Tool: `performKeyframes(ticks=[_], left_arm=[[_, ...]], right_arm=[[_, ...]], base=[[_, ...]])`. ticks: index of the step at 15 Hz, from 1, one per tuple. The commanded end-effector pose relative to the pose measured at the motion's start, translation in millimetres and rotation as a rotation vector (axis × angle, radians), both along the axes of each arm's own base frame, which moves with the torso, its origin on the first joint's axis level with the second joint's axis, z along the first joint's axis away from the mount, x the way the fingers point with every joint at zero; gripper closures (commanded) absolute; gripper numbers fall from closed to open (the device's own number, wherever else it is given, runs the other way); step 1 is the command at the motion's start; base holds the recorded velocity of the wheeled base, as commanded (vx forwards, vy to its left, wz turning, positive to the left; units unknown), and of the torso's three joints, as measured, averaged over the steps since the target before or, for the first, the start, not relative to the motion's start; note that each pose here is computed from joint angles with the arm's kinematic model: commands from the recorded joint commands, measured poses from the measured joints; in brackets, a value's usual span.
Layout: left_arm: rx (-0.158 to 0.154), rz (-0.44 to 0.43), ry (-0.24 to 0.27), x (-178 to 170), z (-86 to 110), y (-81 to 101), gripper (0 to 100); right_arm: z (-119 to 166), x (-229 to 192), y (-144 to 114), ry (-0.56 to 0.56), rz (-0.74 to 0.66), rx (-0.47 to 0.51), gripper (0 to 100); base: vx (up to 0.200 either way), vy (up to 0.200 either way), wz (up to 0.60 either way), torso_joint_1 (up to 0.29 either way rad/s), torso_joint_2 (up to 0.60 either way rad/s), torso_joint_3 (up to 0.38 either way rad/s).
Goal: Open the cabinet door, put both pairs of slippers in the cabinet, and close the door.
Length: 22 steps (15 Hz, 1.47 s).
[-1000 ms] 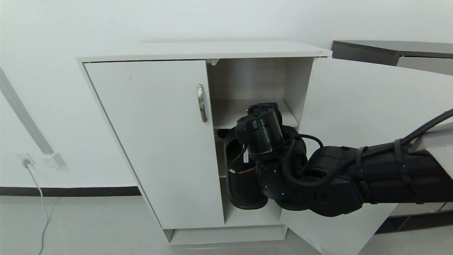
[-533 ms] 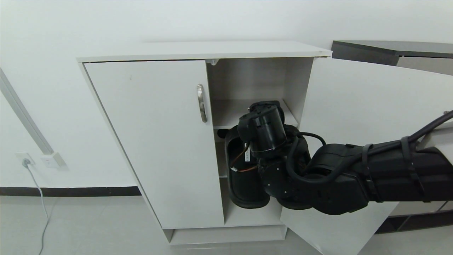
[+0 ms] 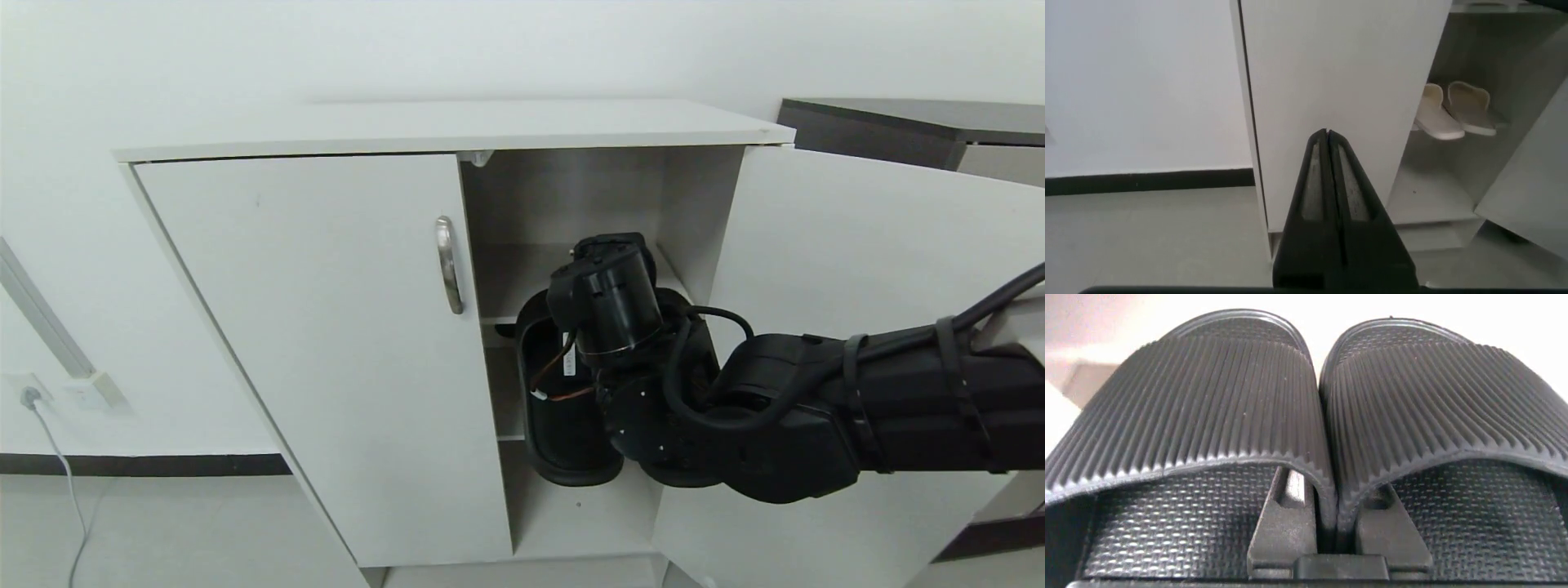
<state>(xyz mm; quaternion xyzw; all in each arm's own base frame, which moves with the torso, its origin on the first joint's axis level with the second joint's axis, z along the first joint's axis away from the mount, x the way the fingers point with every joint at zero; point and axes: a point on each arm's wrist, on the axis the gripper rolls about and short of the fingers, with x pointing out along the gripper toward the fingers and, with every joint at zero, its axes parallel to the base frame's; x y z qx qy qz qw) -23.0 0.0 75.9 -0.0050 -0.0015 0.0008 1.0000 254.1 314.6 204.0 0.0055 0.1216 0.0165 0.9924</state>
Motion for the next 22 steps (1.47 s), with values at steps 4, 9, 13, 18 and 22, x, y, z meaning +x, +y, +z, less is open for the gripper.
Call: performKeyframes(ticks=[4, 9, 13, 18, 22], left_arm=[[-0.001, 0.0, 0.001, 0.1, 0.0, 0.0, 100], [-0.002, 0.001, 0.001, 0.1, 0.0, 0.0, 100], [-0.002, 0.001, 0.001, 0.1, 0.0, 0.0, 100], [-0.005, 0.004, 0.001, 0.1, 0.0, 0.1, 100], [-0.005, 0.004, 0.001, 0.1, 0.0, 0.1, 100]], right_arm=[[3.1, -4.7, -2.8, -0.002, 0.006, 0.002, 100], [-6.1, -0.6, 0.6, 0.01, 0.002, -0.014, 100], [-13.1, 19.9, 14.8, 0.009, 0.011, 0.003, 100], [-15.4, 61.4, 17.5, -0.02, -0.029, 0.002, 100], [-2.1, 74.7, 15.2, 0.012, -0.019, -0.014, 100]], base=[[0.2, 0.0, 0.0, 0.002, 0.0, 0.002], [0.04, 0.0, 0.0, 0.0, 0.0, 0.0], [0.0, 0.0, 0.0, 0.0, 0.0, 0.0], [0.0, 0.0, 0.0, 0.0, 0.0, 0.0], [0.0, 0.0, 0.0, 0.0, 0.0, 0.0]])
